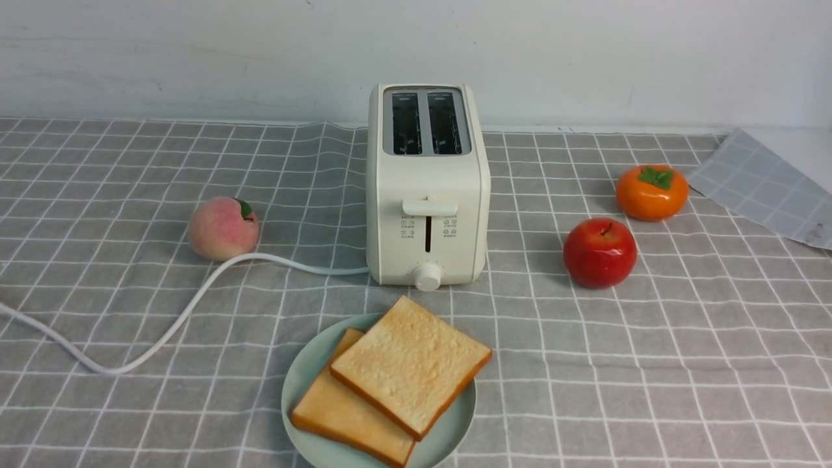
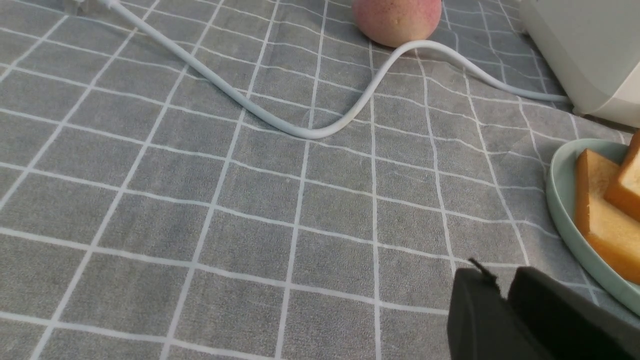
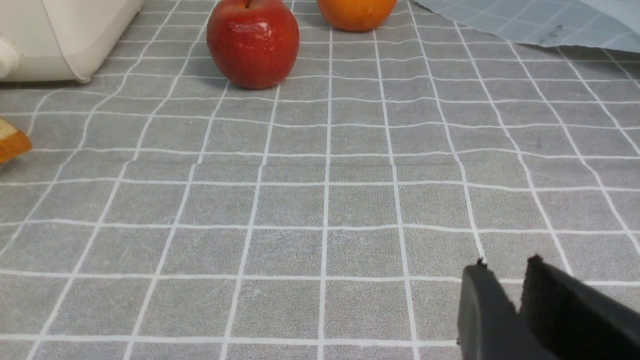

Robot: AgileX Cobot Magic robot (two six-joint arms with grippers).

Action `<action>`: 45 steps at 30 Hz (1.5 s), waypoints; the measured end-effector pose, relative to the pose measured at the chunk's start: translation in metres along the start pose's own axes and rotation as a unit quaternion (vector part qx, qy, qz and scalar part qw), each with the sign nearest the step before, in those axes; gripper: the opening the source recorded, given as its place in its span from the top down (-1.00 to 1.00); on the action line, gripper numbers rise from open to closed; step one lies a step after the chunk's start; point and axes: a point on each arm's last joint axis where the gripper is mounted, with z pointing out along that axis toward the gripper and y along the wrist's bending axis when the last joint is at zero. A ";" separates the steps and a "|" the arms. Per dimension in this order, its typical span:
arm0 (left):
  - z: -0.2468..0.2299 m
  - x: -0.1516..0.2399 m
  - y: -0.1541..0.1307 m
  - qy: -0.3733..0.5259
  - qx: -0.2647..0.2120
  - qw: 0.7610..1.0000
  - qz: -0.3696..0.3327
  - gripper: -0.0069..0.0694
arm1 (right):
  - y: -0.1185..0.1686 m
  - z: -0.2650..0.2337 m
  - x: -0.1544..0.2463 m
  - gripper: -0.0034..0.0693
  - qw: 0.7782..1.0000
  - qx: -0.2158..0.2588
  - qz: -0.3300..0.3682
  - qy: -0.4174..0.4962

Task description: Take toasted bread from bread machine on grey coffee table place on plate.

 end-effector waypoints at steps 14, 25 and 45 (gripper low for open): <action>0.000 0.000 0.000 0.000 0.000 1.000 0.000 0.55 | 0.000 0.000 0.000 0.50 1.000 0.000 0.000 0.000; 0.000 0.000 0.000 0.000 0.000 1.000 0.000 0.53 | 0.000 0.000 0.000 0.48 1.000 0.000 0.000 0.001; 0.000 0.000 0.000 0.000 0.000 1.000 0.000 0.49 | 0.000 0.000 0.000 0.43 1.000 0.000 0.002 0.001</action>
